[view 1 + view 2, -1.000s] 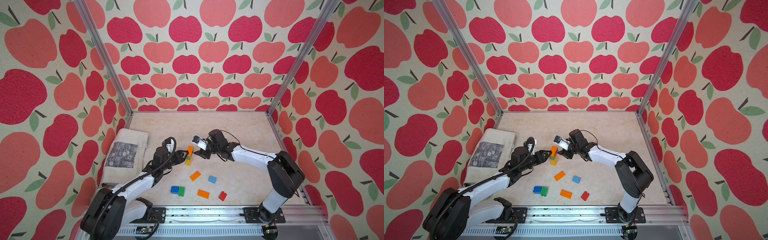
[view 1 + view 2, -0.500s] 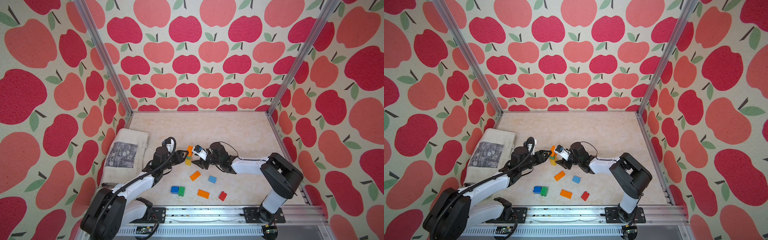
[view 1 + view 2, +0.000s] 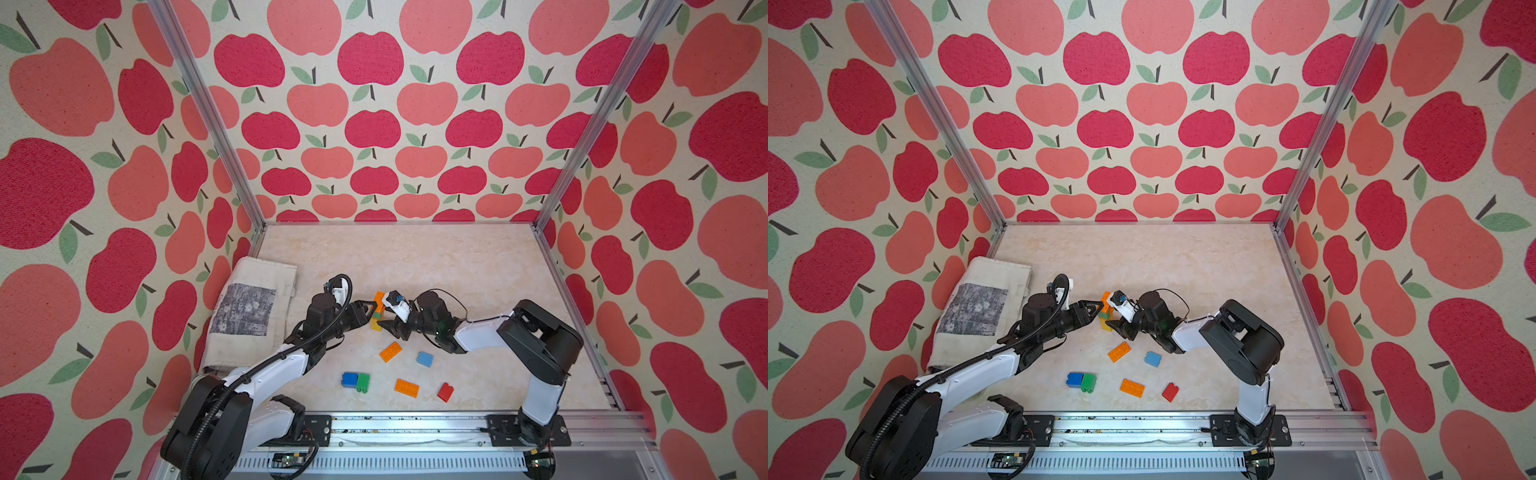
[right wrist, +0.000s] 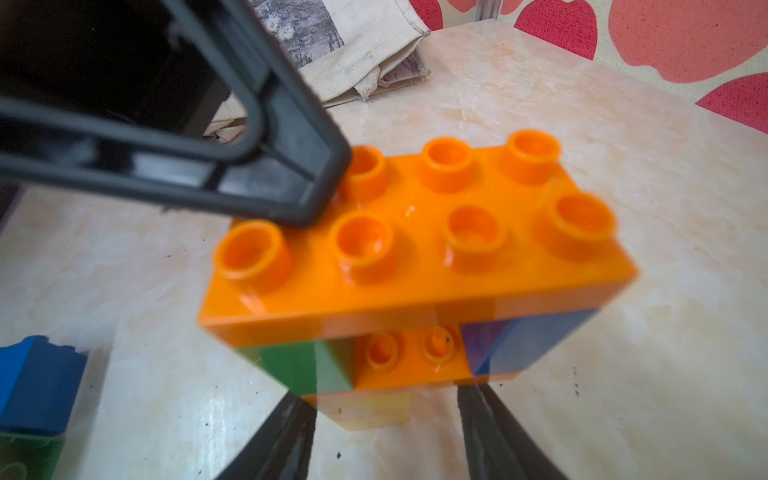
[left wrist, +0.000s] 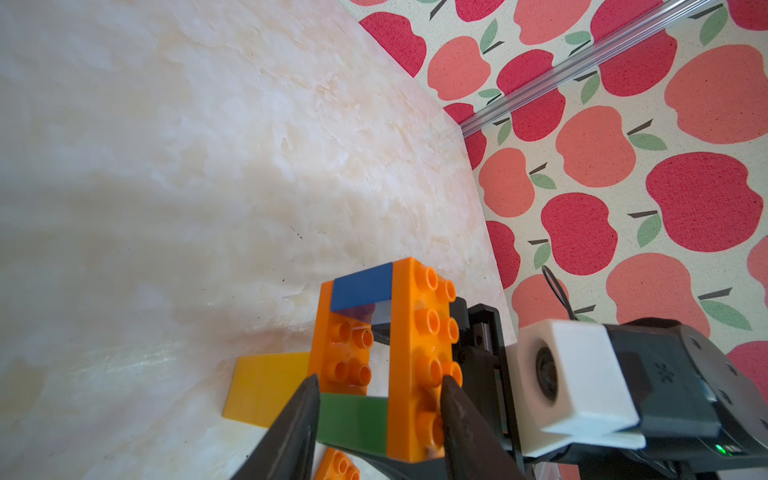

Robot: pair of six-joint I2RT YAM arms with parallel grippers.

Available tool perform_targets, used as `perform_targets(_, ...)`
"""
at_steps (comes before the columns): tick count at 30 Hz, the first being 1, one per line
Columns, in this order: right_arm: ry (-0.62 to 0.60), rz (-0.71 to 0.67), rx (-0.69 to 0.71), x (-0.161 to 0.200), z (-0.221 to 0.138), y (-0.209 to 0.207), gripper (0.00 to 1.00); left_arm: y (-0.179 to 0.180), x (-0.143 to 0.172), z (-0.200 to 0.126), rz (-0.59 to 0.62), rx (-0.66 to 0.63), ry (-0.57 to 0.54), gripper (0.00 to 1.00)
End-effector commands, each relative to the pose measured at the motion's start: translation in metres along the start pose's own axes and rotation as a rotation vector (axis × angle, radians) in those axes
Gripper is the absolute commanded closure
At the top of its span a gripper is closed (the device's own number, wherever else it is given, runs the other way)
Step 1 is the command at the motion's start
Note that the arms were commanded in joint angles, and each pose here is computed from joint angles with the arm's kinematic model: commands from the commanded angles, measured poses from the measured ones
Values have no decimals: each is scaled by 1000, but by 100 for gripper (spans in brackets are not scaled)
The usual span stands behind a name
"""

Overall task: Assemble the letter p with lego
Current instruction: Adjust the lego brick at the center of the board.

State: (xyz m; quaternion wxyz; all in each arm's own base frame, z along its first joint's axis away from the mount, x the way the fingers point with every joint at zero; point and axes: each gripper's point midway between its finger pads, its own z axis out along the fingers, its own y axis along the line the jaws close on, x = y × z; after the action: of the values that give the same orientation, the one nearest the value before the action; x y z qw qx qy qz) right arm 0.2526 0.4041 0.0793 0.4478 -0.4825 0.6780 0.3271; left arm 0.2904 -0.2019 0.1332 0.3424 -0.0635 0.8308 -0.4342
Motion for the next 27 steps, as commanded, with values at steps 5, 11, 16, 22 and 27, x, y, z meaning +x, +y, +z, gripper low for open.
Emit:
perform_targets(5,-21,21,-34,10,6,10,48,39,33,-2,-48,-126,104,52)
perform_targets(11,-42,14,-45,9,10,12,52,38,32,-2,-53,-123,97,52)
perform_targets(16,-64,6,-49,8,11,12,57,37,31,-2,-61,-113,94,51)
perform_targets(22,-82,-5,-51,6,9,15,64,34,25,-4,-72,-102,77,51)
perform_targets(27,-68,-15,-33,5,8,15,69,26,15,-8,-77,-79,58,49)
